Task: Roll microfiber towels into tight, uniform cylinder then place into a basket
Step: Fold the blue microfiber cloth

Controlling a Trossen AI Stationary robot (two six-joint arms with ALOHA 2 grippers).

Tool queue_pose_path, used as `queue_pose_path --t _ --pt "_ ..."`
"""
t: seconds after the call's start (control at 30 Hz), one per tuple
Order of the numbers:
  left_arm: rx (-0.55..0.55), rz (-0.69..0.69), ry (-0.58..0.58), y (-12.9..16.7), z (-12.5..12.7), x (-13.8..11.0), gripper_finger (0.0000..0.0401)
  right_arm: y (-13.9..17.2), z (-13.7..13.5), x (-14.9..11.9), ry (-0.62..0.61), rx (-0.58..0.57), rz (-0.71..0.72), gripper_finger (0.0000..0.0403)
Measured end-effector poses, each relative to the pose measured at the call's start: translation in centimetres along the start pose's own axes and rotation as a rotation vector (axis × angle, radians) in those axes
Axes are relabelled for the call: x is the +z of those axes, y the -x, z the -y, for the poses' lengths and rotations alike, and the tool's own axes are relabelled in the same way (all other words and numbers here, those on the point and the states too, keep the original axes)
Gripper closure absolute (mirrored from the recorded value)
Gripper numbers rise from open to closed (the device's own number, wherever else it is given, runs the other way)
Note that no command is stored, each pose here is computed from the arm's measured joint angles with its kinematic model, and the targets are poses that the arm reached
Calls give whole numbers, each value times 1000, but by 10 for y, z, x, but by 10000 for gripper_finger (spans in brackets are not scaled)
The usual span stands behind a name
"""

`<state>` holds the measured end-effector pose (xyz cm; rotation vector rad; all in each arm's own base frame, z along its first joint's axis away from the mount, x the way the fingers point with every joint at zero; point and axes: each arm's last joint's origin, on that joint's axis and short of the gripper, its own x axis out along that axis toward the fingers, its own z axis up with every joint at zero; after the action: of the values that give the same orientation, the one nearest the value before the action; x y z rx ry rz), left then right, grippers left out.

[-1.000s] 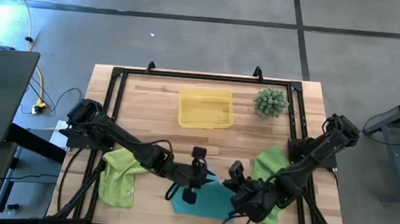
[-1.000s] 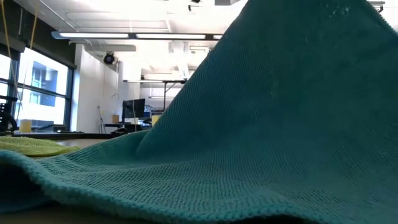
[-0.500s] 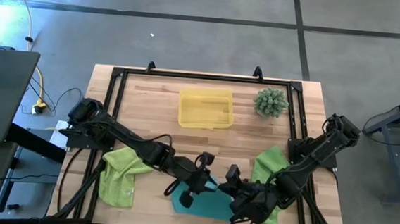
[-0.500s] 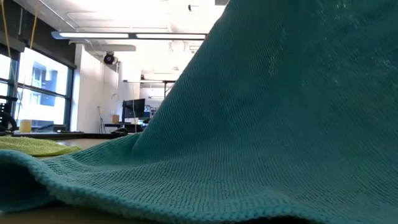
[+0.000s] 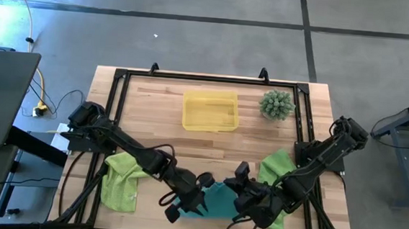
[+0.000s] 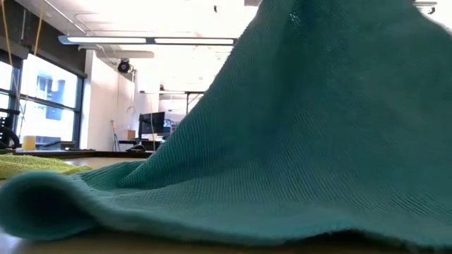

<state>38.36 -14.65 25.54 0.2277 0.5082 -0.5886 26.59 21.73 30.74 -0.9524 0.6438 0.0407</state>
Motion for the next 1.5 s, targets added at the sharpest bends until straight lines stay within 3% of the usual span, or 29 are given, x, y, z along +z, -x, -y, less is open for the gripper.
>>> queue_pose_path --t 0.1,0.27,0.37,0.47,0.77,1.03,1.27,1.5 --pt "56 -37 -2 -1 3 -2 325 1 1 0 -8 13 9 403" --pt "385 -100 -52 -1 5 -1 325 3 -7 3 -75 202 73 403" --pt "497 -117 -91 0 6 1 325 8 -11 5 -116 253 89 403" --pt "487 -87 -116 0 3 3 325 12 -15 6 -117 262 97 403" --pt "324 71 -126 3 -14 12 325 11 -14 8 -50 245 126 403" --pt "315 79 -126 3 -15 12 325 2 -3 8 18 161 123 403" --pt "185 72 -106 2 -10 9 325 -2 2 6 53 131 110 403" --pt "309 15 -98 2 -14 6 325 0 0 7 49 128 111 403"
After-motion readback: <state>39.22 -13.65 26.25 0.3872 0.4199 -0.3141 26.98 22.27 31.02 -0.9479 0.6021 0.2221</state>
